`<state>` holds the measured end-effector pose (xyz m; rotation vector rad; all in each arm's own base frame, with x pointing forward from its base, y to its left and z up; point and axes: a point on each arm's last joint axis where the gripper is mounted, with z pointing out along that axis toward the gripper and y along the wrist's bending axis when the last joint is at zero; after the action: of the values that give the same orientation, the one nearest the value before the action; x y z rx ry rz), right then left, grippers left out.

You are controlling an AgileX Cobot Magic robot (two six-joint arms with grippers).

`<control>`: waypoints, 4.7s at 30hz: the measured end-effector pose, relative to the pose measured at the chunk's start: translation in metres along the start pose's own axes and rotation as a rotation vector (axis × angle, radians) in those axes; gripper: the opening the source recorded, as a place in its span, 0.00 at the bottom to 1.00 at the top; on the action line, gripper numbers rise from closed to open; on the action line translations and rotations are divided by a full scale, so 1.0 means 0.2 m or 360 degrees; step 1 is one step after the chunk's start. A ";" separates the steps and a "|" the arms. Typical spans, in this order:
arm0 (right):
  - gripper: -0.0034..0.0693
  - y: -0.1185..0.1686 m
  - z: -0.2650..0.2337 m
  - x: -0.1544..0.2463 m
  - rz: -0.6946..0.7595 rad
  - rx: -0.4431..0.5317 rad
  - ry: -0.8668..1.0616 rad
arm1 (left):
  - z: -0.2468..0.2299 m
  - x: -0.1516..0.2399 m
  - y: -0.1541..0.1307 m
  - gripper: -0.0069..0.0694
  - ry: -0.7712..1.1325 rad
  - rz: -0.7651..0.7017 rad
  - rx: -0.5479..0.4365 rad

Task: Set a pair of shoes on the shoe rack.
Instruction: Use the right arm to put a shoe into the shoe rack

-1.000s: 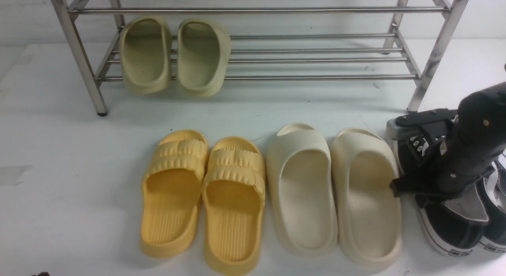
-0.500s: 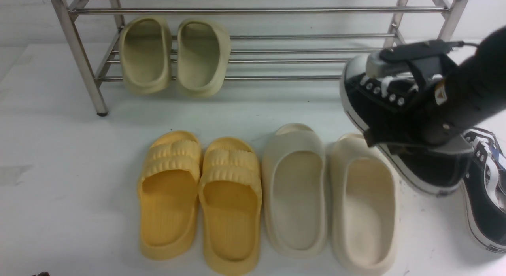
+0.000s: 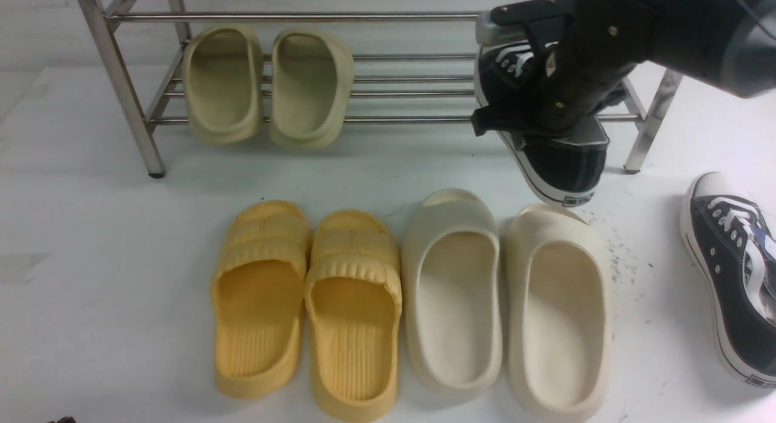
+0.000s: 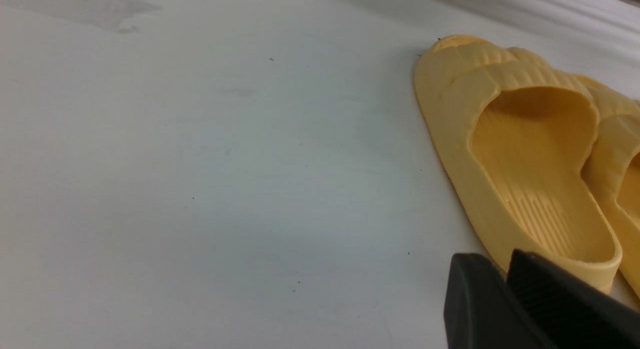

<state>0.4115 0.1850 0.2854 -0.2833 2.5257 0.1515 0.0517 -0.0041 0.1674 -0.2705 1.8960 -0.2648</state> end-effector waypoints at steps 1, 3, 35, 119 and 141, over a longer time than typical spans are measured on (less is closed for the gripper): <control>0.08 -0.01 0.03 -0.02 0.0004 0.0004 -0.0008 | 0.00 0.00 0.00 0.23 0.0000 0.0000 0.0000; 0.08 -0.04 0.10 -0.07 0.0033 0.0012 -0.0024 | 0.00 0.00 0.00 0.23 0.0000 0.0000 0.0000; 0.10 -0.06 0.43 -0.29 0.0109 -0.0148 -0.0415 | 0.00 0.00 0.00 0.26 0.0000 0.0000 0.0000; 0.10 -0.04 0.30 -0.03 0.0055 -0.0290 0.0135 | 0.00 0.00 0.00 0.35 0.0000 0.0000 0.0000; 0.10 -0.10 0.40 -0.04 0.0083 -0.0230 0.0030 | 0.00 0.00 0.00 0.37 0.0000 0.0000 0.0000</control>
<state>0.4670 0.1810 0.2235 -0.2770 2.5465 0.3545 0.0517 -0.0041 0.1674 -0.2705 1.8960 -0.2648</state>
